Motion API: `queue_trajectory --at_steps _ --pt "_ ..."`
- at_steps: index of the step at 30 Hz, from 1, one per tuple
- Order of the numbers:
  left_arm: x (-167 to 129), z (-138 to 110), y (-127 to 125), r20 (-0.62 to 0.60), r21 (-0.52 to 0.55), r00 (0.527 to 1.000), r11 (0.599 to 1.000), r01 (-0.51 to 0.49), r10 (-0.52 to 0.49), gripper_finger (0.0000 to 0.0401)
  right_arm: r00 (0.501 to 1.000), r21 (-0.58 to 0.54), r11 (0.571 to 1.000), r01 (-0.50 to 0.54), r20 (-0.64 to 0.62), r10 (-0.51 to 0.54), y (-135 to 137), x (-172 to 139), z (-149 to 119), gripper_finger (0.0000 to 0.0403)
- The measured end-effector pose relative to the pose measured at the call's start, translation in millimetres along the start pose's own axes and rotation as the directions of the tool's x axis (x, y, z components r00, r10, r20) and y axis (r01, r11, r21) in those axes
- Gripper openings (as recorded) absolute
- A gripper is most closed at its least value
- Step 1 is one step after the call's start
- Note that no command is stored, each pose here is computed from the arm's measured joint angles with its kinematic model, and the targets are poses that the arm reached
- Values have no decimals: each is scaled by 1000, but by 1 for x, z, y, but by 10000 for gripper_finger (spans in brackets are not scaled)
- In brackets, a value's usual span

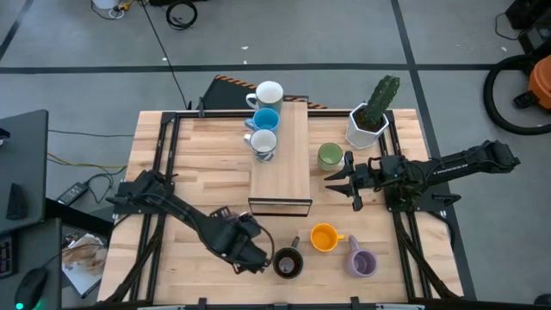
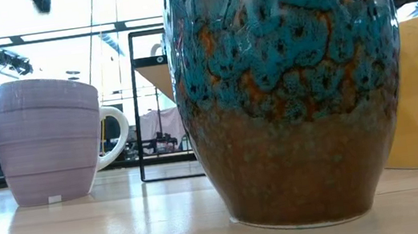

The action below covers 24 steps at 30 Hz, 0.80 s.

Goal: Place coffee mugs
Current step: Put the purple patterned mug on the shelf

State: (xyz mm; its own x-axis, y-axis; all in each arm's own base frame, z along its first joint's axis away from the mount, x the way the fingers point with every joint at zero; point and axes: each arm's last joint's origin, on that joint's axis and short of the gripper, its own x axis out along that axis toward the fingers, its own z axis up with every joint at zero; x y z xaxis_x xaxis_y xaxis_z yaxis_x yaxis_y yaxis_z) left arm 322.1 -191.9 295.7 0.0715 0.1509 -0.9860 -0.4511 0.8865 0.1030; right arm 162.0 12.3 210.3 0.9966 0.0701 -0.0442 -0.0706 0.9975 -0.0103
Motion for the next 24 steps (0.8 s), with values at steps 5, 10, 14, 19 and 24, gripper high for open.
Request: queue_trajectory --at_steps 5,10,14,19,24 --pt "26 10 5 -49 -127 999 992 -16 10 175 1000 -5 1000 0 6 0 0 0 1 117" --pt "32 28 11 -18 -214 999 977 24 -29 175 1000 0 1000 0 6 0 0 0 1 117" --pt "36 37 20 -25 -247 1000 969 12 -19 175 1000 -2 1000 0 2 0 0 0 0 117" --pt "51 39 26 -53 -251 998 968 -29 16 175 1000 -2 1000 0 -3 0 0 0 0 117" --pt "62 36 25 -59 -253 998 967 -30 16 175 1000 -1 1000 -4 -9 4 0 0 -1 117"
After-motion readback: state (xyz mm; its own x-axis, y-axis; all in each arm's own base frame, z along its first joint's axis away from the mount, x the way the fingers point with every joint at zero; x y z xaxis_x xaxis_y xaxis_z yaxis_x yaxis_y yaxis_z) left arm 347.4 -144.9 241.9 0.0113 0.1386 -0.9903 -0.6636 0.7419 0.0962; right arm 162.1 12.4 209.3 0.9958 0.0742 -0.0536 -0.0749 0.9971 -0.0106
